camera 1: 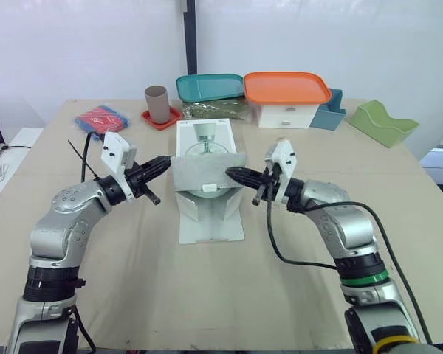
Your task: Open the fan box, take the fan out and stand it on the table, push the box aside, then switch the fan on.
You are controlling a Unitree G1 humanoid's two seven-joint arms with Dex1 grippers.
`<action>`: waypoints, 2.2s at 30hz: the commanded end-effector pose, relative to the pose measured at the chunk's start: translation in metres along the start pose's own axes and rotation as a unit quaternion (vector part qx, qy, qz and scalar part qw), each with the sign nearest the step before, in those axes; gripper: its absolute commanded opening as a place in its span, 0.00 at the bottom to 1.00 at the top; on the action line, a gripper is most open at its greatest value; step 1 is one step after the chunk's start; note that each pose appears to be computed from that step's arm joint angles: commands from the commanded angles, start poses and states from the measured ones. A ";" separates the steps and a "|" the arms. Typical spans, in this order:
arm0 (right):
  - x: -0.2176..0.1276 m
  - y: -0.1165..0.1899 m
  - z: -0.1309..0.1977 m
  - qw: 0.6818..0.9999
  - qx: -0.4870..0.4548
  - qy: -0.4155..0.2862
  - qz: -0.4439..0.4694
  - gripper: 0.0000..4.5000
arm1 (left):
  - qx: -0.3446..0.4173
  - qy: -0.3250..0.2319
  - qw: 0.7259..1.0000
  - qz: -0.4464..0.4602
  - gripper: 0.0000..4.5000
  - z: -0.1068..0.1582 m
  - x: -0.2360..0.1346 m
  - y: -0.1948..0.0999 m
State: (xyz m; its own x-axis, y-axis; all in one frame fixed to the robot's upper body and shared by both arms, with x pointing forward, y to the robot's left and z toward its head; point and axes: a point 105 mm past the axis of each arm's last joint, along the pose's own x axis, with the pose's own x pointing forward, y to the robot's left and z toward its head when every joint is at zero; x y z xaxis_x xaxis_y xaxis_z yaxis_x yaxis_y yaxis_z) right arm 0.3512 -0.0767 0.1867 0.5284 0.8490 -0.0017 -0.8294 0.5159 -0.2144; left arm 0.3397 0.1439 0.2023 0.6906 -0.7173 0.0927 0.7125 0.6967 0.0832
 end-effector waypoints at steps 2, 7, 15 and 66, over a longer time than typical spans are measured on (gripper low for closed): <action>0.007 -0.009 0.011 0.999 -0.040 -0.015 -0.029 0.01 | 0.034 -0.053 0.998 0.017 0.00 0.029 -0.001 0.007; 0.011 -0.009 0.002 0.998 -0.047 0.008 -0.032 0.01 | 0.036 -0.044 0.998 -0.011 0.00 0.024 0.004 -0.004; 0.015 0.000 -0.008 0.998 -0.039 0.036 -0.020 0.01 | 0.026 -0.021 0.999 -0.006 0.00 0.002 0.027 -0.013; -0.048 0.003 -0.041 0.975 -0.021 0.222 -0.014 0.01 | -0.028 0.066 0.997 0.005 0.00 -0.045 0.046 -0.020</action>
State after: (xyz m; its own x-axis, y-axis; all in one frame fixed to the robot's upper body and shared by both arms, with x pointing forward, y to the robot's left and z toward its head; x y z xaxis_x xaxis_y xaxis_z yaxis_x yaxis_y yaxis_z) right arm 0.3262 -0.1162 0.1357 0.5512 0.7049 -0.4464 -0.8310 0.5121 -0.2173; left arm 0.3634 0.0947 0.1578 0.7027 -0.7106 -0.0361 0.7113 0.7027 0.0155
